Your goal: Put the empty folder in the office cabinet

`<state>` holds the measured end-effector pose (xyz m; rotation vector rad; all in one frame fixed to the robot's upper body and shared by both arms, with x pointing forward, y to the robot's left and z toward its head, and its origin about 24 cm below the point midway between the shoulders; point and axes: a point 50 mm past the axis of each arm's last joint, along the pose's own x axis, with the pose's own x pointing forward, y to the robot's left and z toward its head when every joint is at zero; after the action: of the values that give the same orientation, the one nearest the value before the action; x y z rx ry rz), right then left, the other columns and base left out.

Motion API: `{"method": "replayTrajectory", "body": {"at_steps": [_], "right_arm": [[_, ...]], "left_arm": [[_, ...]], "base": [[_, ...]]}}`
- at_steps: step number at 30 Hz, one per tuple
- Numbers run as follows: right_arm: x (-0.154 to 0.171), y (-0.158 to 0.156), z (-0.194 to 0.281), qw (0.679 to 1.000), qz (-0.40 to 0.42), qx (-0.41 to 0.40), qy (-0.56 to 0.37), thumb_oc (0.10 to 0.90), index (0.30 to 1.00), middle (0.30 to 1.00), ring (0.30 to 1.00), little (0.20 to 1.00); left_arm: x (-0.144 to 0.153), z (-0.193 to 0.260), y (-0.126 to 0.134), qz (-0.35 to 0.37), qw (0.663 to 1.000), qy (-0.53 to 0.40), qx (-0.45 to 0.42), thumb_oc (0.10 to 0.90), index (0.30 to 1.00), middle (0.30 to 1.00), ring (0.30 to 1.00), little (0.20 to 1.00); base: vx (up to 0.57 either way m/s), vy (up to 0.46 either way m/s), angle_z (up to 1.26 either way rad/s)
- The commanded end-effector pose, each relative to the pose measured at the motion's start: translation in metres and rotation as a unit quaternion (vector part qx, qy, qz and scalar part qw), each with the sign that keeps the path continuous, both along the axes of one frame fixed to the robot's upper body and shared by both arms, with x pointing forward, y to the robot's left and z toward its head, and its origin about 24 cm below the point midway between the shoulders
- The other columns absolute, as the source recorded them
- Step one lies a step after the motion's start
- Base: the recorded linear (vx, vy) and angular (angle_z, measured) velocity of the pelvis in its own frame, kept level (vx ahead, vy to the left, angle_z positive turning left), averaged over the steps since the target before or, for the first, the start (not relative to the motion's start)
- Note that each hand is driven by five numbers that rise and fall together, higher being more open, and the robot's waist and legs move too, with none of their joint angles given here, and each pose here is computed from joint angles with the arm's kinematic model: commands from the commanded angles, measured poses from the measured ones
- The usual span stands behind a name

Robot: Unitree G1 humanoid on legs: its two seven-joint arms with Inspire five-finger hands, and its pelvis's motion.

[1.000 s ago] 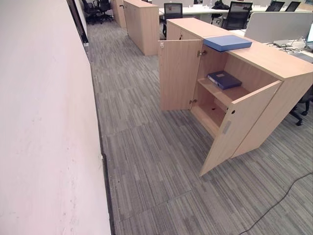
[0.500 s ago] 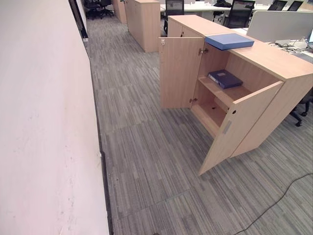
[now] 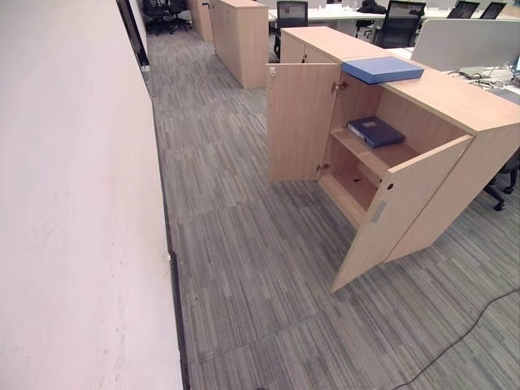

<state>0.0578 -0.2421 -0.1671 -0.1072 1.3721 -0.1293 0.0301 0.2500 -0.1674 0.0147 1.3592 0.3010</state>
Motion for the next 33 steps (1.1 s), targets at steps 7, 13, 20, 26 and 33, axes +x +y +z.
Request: {"method": "replayTrajectory", "body": {"at_steps": [7, 13, 20, 26, 33], "right_arm": [[0.036, -0.015, 0.011, 0.994, 0.077, -0.063, -0.053, 0.8, 0.9, 0.9, 0.9, 0.9], [0.029, -0.017, 0.01, 0.994, 0.092, -0.057, -0.022, 0.8, 0.9, 0.9, 0.9, 0.9], [0.023, -0.017, 0.008, 0.992, 0.114, -0.044, 0.011, 0.8, 0.9, 0.9, 0.9, 0.9], [0.026, -0.02, 0.01, 0.992, 0.114, -0.044, 0.013, 0.8, 0.9, 0.9, 0.9, 0.9], [0.025, -0.031, 0.013, 0.987, 0.141, -0.064, 0.032, 0.8, 0.9, 0.9, 0.9, 0.9]], "left_arm": [[0.024, 0.002, -0.001, -0.039, 0.998, -0.015, 0.036, 0.8, 0.9, 0.9, 0.9, 0.9], [0.027, 0.002, -0.002, -0.046, 0.998, -0.015, 0.035, 0.8, 0.9, 0.9, 0.9, 0.9], [0.029, 0.003, 0.002, -0.053, 0.998, -0.014, 0.034, 0.8, 0.9, 0.9, 0.9, 0.9], [0.032, 0.003, 0.002, -0.038, 0.999, -0.018, 0.016, 0.8, 0.9, 0.9, 0.9, 0.9], [0.037, 0.005, 0.004, -0.042, 0.998, -0.027, 0.022, 0.8, 0.9, 0.9, 0.9, 0.9]], "base": [[0.0, 0.0, 0.0], [0.0, 0.0, 0.0], [0.02, -0.045, 0.04], [-0.05, -0.108, 0.15], [0.07, -0.073, 0.13]]}}
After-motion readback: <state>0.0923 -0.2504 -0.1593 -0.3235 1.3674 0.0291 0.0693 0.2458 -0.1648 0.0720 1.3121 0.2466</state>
